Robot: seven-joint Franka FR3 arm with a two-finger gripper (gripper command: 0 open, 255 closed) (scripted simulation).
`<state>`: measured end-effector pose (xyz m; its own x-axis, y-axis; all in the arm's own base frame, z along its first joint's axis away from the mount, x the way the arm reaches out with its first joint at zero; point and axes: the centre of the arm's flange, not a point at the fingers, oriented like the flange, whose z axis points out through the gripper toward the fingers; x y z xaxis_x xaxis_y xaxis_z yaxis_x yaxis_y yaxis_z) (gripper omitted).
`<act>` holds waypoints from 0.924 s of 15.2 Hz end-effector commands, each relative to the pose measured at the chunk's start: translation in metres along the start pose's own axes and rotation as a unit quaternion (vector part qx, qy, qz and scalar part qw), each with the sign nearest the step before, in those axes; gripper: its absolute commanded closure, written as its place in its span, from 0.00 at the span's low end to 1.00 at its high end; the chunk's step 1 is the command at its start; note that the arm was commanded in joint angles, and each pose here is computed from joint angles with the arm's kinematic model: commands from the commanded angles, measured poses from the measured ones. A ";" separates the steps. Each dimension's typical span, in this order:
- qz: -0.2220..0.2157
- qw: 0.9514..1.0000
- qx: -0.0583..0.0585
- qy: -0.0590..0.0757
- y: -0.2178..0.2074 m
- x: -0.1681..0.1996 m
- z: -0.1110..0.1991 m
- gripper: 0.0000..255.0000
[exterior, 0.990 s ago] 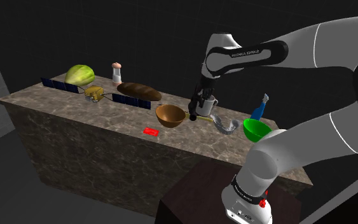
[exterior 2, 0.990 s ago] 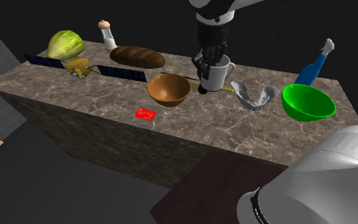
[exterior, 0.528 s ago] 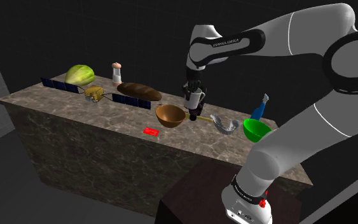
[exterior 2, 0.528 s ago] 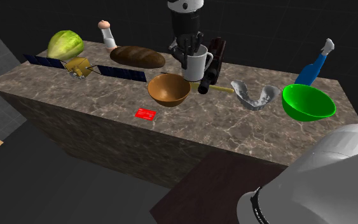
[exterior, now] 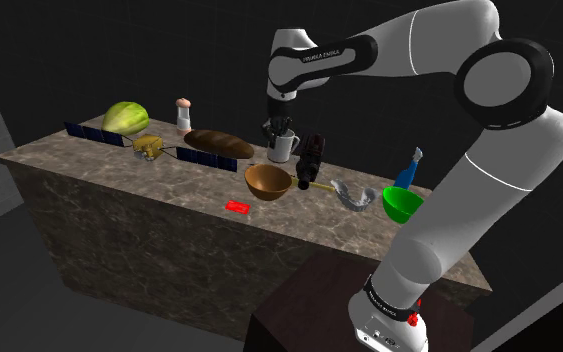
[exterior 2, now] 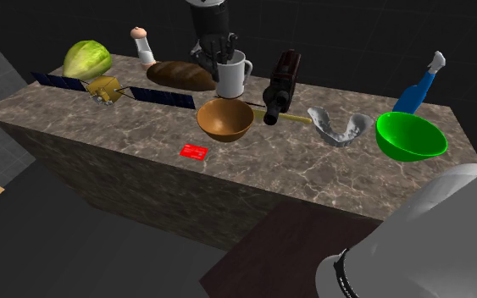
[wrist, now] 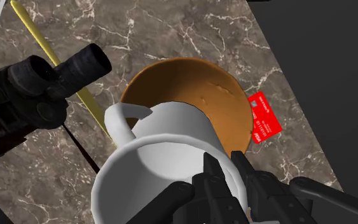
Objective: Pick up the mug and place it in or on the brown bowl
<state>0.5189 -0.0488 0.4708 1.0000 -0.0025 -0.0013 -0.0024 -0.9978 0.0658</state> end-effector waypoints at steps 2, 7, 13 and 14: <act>0.000 1.000 0.000 0.000 -0.002 0.002 0.014 1.00; 0.000 1.000 0.000 0.000 -0.003 0.002 0.041 1.00; 0.000 1.000 0.000 0.000 -0.006 0.002 0.072 1.00; 0.000 1.000 0.000 0.000 -0.006 0.002 0.077 1.00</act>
<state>0.5205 -0.0478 0.3984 1.0000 -0.0029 -0.0017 -0.0027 -0.9978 0.0658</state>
